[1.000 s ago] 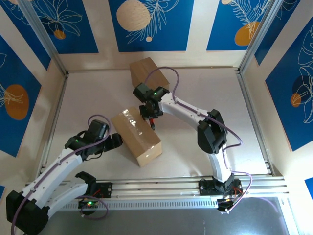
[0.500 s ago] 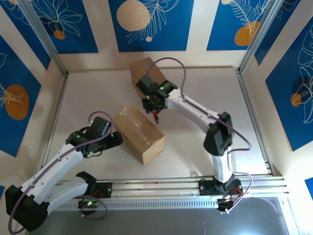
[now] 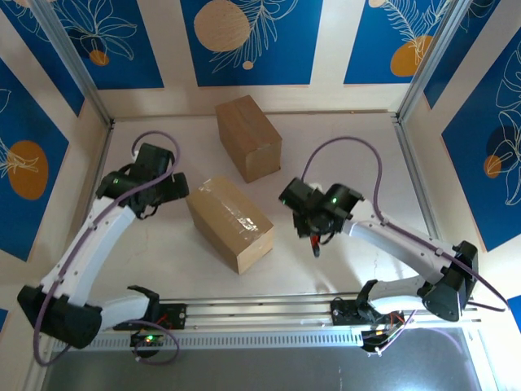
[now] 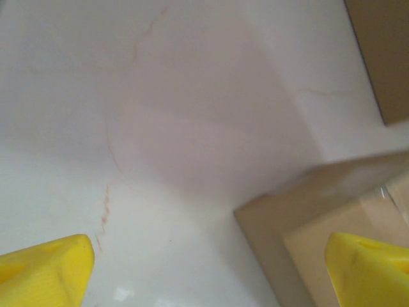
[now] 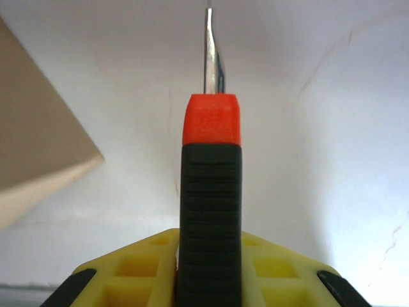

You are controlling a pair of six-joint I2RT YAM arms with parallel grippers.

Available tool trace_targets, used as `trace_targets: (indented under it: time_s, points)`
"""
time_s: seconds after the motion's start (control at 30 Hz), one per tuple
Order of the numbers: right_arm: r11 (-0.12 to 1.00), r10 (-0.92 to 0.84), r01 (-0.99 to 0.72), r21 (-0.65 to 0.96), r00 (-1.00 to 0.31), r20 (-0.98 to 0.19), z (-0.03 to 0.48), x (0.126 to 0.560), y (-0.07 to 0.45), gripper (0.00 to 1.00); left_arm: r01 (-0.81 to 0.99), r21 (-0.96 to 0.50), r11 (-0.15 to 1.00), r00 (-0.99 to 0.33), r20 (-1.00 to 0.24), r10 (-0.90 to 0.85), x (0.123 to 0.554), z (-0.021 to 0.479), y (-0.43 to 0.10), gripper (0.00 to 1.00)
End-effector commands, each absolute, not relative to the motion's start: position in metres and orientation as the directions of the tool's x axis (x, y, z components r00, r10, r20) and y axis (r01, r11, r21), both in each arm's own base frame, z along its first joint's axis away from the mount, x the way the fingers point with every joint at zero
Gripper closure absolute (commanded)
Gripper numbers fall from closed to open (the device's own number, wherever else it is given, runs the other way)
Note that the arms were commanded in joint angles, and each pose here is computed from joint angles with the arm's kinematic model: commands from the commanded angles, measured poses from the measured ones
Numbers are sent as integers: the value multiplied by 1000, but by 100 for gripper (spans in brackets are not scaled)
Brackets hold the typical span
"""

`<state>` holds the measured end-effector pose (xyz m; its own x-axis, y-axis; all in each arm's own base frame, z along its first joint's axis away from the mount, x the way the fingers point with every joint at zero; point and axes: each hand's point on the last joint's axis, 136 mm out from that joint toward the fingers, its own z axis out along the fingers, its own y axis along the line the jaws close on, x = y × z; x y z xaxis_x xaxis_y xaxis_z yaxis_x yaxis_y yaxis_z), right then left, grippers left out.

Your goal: Unpack the express box

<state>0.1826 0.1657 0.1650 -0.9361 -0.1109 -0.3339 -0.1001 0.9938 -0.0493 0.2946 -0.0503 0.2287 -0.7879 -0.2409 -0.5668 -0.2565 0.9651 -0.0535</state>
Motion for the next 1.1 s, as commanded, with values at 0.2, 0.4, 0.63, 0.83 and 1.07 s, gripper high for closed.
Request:
trace_targets:
  time_s: [0.2, 0.4, 0.63, 0.83, 1.07]
  points:
    - [998, 57, 45, 49, -956, -289, 122, 160, 221, 100, -257, -5, 967, -837, -498, -225, 352, 171, -46, 9]
    - [993, 96, 69, 94, -941, -326, 124, 188, 240, 100, -258, -32, 966, -860, -448, -244, 343, 140, -52, 9]
    - [988, 93, 46, 150, -940, -328, 128, 228, 258, 100, -250, -132, 959, -880, -382, -282, 326, 109, -69, 10]
    - [984, 77, 17, 175, -937, -341, 132, 262, 268, 100, -236, -197, 952, -883, -365, -294, 333, 94, -83, 11]
    - [984, 95, 33, 176, -930, -355, 136, 290, 263, 100, -196, -249, 949, -864, -413, -287, 363, 104, -96, 11]
